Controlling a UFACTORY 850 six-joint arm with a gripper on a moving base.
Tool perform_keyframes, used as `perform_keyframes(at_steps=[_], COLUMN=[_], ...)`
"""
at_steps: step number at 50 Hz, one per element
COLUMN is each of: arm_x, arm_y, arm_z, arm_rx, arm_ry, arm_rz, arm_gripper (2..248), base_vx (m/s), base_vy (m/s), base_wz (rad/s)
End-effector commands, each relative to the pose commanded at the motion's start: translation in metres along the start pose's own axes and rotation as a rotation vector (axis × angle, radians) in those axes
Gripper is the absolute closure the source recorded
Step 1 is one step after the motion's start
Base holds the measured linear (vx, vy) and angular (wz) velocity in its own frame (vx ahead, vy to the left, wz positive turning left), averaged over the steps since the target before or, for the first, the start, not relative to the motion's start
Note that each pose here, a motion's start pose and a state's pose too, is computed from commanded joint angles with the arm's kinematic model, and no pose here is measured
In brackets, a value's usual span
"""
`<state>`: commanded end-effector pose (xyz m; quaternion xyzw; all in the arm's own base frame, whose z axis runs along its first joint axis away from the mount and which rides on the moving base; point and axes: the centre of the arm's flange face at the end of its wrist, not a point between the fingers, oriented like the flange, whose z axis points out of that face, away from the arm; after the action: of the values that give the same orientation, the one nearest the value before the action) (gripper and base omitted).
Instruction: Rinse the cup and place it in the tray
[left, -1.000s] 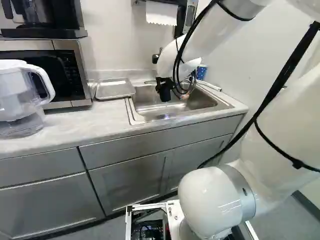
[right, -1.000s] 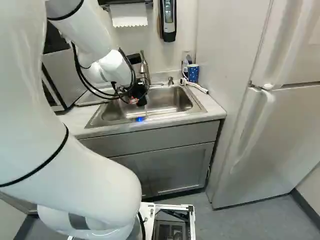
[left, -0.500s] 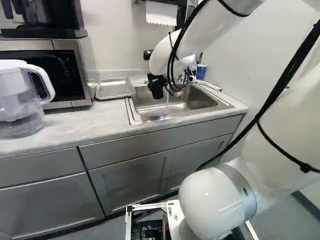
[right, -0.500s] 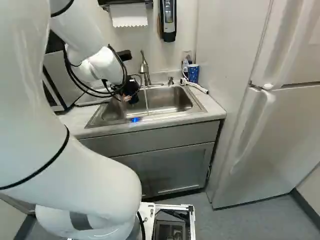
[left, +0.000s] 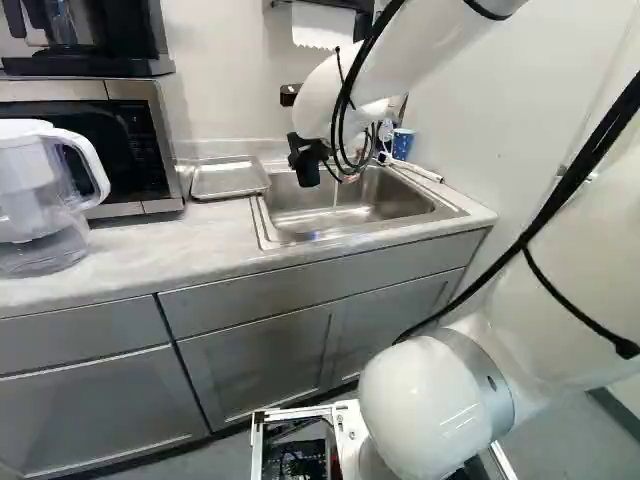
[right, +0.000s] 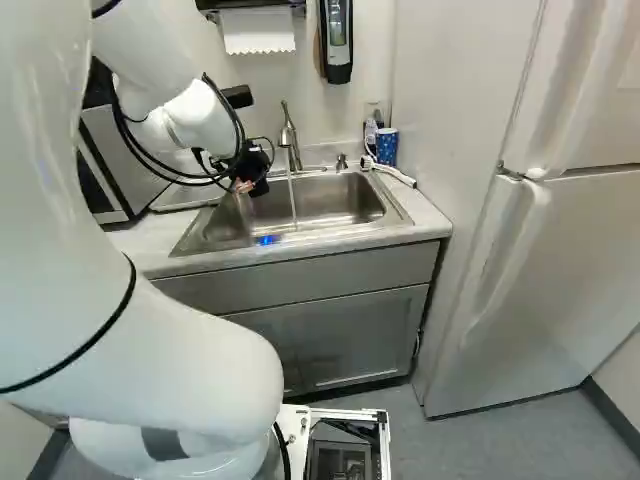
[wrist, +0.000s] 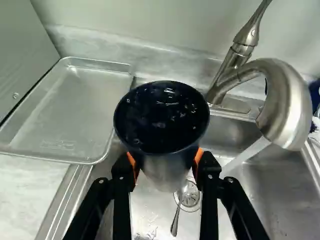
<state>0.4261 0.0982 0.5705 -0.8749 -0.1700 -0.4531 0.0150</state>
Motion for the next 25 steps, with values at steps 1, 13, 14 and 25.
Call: perform_keyframes(at_steps=[1,13,14,25], arm_x=[0.001,0.01,0.011,0.019], arm_y=[0.0,-0.002,-0.002,-0.001], arm_z=[-0.001,-0.011,-0.012,-0.022], arm_rx=[0.0,0.002,0.002,0.003], arm_ry=[0.002,0.032,0.035,0.061], arm_rz=[0.001,0.032,0.036,0.089], arm_gripper=[127,127,127,127], base_vx=[0.0,0.0,0.0,0.0], base_vy=[0.0,0.0,0.0,0.0], base_wz=[0.0,0.0,0.0,0.0])
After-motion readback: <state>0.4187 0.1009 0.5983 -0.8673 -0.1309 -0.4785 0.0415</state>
